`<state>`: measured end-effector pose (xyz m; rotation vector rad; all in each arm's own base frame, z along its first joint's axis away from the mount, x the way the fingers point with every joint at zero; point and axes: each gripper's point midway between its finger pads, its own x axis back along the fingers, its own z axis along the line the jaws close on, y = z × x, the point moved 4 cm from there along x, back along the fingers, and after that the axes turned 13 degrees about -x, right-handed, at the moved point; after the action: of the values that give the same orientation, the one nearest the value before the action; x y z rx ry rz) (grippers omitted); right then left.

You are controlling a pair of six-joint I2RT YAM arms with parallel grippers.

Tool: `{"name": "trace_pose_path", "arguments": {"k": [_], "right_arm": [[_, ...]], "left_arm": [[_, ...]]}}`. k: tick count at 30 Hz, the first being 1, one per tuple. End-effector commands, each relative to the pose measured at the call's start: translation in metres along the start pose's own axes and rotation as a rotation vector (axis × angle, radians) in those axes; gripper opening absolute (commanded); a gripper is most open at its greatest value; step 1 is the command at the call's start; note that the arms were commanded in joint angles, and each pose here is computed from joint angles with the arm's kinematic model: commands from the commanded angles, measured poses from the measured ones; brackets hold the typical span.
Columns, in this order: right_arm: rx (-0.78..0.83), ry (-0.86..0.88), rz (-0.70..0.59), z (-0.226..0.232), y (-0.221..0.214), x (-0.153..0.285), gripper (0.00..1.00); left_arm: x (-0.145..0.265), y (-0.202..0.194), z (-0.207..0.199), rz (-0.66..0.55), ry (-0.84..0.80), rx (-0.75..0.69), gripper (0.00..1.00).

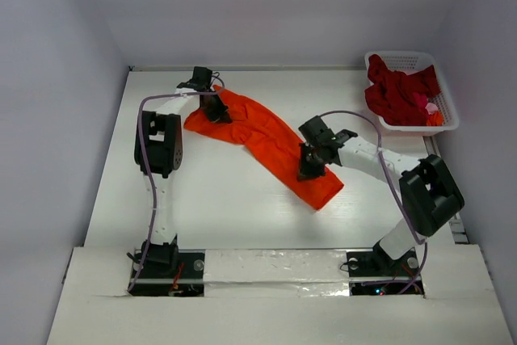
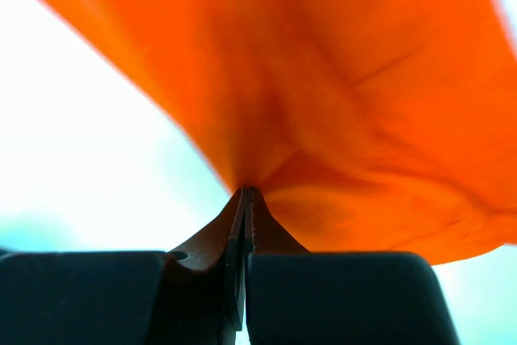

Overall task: Fold and stack the t-shirts
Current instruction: Rotate the tshirt 90 degrees

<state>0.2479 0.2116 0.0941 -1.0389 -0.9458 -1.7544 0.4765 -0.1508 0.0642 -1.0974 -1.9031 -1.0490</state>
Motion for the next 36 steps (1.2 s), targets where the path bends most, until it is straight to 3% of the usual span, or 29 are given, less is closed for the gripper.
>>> {"name": "trace_pose_path", "arguments": {"k": [1,6,18,36], "right_arm": [[-0.013,0.068,-0.005,0.021,-0.015,0.014,0.00],[-0.003,0.070,-0.010,0.027,-0.028,0.016,0.00],[0.034,-0.029,-0.167,0.033,0.007,0.021,0.00],[-0.039,-0.176,-0.262,-0.015,0.052,0.004,0.00]], "left_arm": [[-0.016,-0.007,0.013,0.036,0.033,-0.018,0.00],[-0.020,-0.010,0.016,0.049,0.036,-0.027,0.00],[-0.004,-0.010,0.013,0.031,0.033,-0.046,0.00],[0.009,-0.009,0.007,0.023,0.016,-0.053,0.00]]}}
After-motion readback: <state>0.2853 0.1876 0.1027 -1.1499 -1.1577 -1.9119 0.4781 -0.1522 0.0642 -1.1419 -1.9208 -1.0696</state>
